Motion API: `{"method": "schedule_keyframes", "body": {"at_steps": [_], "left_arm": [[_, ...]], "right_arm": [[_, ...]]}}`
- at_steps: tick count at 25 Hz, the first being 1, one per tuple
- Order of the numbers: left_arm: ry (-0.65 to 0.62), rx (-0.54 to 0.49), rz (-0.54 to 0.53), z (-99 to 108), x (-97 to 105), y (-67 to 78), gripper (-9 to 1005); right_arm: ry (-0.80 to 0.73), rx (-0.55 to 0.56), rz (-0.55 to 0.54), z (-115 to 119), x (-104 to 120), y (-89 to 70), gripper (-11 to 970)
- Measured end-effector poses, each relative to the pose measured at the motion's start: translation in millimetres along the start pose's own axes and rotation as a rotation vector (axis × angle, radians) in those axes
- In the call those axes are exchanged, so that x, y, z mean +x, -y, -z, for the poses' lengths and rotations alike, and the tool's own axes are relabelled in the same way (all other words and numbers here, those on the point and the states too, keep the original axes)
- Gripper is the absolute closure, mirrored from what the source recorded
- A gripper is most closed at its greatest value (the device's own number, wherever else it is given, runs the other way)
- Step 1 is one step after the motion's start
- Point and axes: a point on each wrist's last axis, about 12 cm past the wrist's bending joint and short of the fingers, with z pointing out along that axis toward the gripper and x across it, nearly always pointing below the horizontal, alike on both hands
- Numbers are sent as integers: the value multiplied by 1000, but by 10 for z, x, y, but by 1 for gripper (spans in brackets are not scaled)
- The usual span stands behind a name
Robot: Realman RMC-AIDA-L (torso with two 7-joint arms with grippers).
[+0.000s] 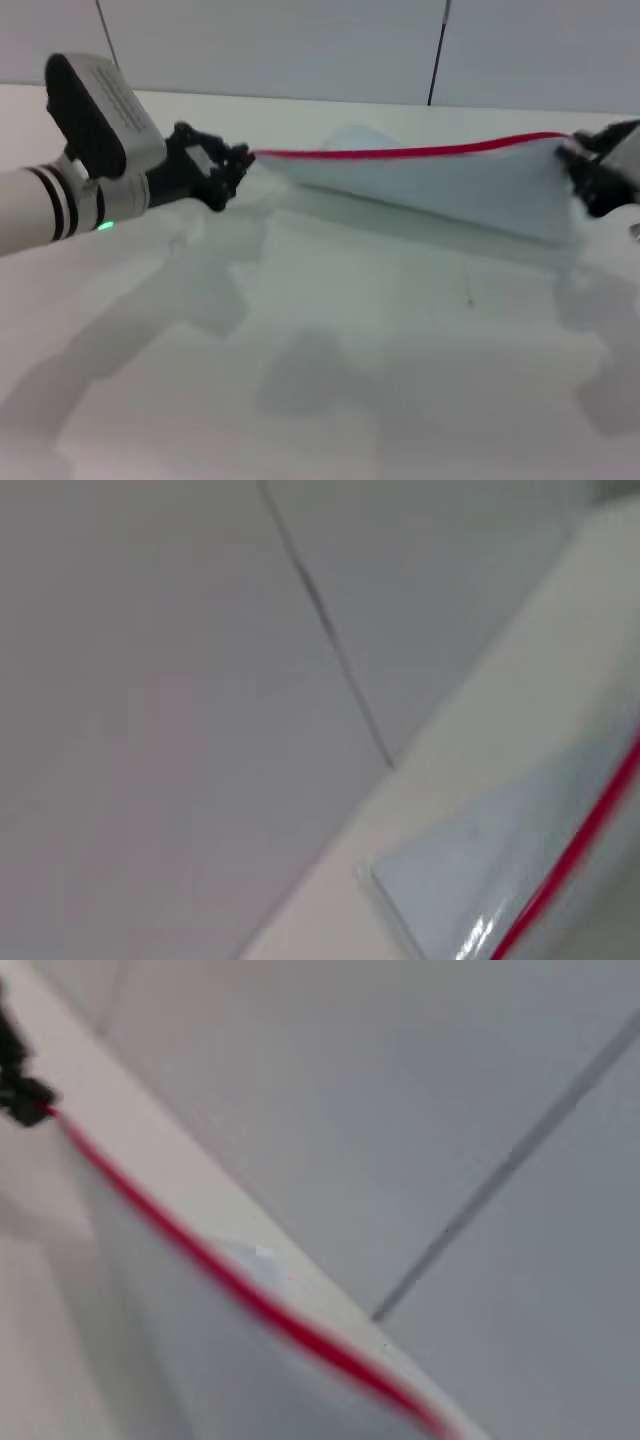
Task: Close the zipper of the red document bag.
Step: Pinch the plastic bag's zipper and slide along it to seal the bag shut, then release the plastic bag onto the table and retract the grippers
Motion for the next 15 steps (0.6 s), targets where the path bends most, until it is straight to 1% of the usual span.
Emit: {"method": "schedule_keyframes", "body": {"at_steps": [1,4,7,9,12,15], "left_arm": [[17,-15,26,-1,-20,-16,906],[95,-45,114,-6,-112,-47,906],[201,-20,174,14,-221,-14,905],[273,-3,214,62,-265,7,905],[405,-4,288,203,-290,28,682],[498,-45,290,347,-233,59,548]], "right_arm": [[0,0,0,0,0,0,749],[53,84,-101,70,73,118,747],[133,135,-170,113,103,125,744],[194,144,-225,85,109,98,660],[256,131,-308,-48,155,10,535],[289,126,-349,-203,211,-96,451]]}}
